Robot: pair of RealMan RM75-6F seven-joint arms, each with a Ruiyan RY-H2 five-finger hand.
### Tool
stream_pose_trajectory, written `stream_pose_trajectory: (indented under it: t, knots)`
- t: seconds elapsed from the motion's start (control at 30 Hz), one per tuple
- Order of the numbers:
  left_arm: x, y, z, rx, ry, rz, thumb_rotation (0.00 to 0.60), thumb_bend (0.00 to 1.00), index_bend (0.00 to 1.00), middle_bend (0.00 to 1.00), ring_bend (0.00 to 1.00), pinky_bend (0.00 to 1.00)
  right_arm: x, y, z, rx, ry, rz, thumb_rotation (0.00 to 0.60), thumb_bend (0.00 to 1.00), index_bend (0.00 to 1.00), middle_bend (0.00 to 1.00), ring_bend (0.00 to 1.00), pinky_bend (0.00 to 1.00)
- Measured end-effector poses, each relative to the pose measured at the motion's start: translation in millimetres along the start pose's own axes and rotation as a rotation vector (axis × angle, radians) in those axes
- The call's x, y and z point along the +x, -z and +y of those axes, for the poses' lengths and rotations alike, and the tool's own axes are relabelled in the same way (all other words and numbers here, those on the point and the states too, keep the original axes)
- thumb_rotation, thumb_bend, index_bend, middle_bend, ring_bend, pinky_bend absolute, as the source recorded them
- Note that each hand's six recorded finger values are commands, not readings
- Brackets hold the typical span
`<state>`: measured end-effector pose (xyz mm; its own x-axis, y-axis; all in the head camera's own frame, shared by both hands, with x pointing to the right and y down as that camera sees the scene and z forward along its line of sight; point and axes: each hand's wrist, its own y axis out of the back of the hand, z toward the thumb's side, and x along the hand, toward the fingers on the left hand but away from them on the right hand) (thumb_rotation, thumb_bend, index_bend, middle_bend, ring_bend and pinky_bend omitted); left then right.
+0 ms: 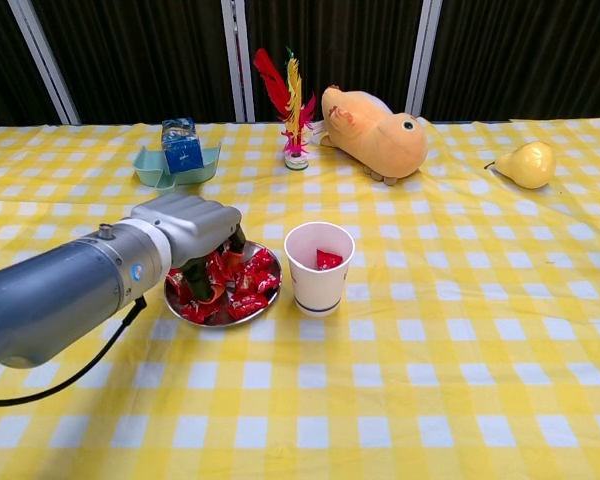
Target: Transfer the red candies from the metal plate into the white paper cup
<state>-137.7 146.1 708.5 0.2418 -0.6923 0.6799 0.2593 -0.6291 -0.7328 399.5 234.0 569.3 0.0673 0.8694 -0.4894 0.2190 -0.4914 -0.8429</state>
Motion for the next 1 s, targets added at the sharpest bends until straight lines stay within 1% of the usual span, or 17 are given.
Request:
stream_pose_trajectory:
  t: [0.17,0.37,0.5,0.63,0.8,1.0]
  knots:
    - [-2.2,3.7,15.6,-0.01,-0.032,0.0,0.6,0.42,0.5,0.58,0.86,0.97,0.0,-0.1,-0.1,0.0,-0.001,0.0,0.6,0.34,0.0,0.0,0.0,0.0]
    - [-11.5,3.0,43.2,-0.022,-0.078,-0.022,0.6,0.42,0.5,0.58,0.86,0.97,0.4,-0.2,-0.1,-0.001,-0.001,0.001,0.6,0.34,0.0,0.0,0.0,0.0]
    - [-19.2,-3.5,67.4,-0.043,-0.113,-0.048,0.6,0.42,0.5,0.58,0.86,0.97,0.5,-0.6,0.1,0.0,0.0,0.002,0.6,0.34,0.0,0.0,0.0,0.0]
    - [-23.1,-15.0,85.5,-0.071,-0.132,-0.073,0.6,0.42,0.5,0.58,0.86,0.97,0.6,-0.6,0.2,-0.001,0.0,0.001,0.6,0.34,0.0,0.0,0.0,0.0]
    - [-24.6,-38.6,93.2,-0.074,-0.135,-0.116,0.6,0.42,0.5,0.58,0.86,0.97,0.3,0.1,0.6,-0.004,0.001,-0.002,0.6,0.34,0.0,0.0,0.0,0.0]
    - [-21.7,-65.1,91.8,-0.059,-0.128,-0.151,0.6,0.42,0.49,0.58,0.86,0.97,-0.2,0.2,0.5,-0.007,-0.001,-0.002,0.6,0.34,0.0,0.0,0.0,0.0]
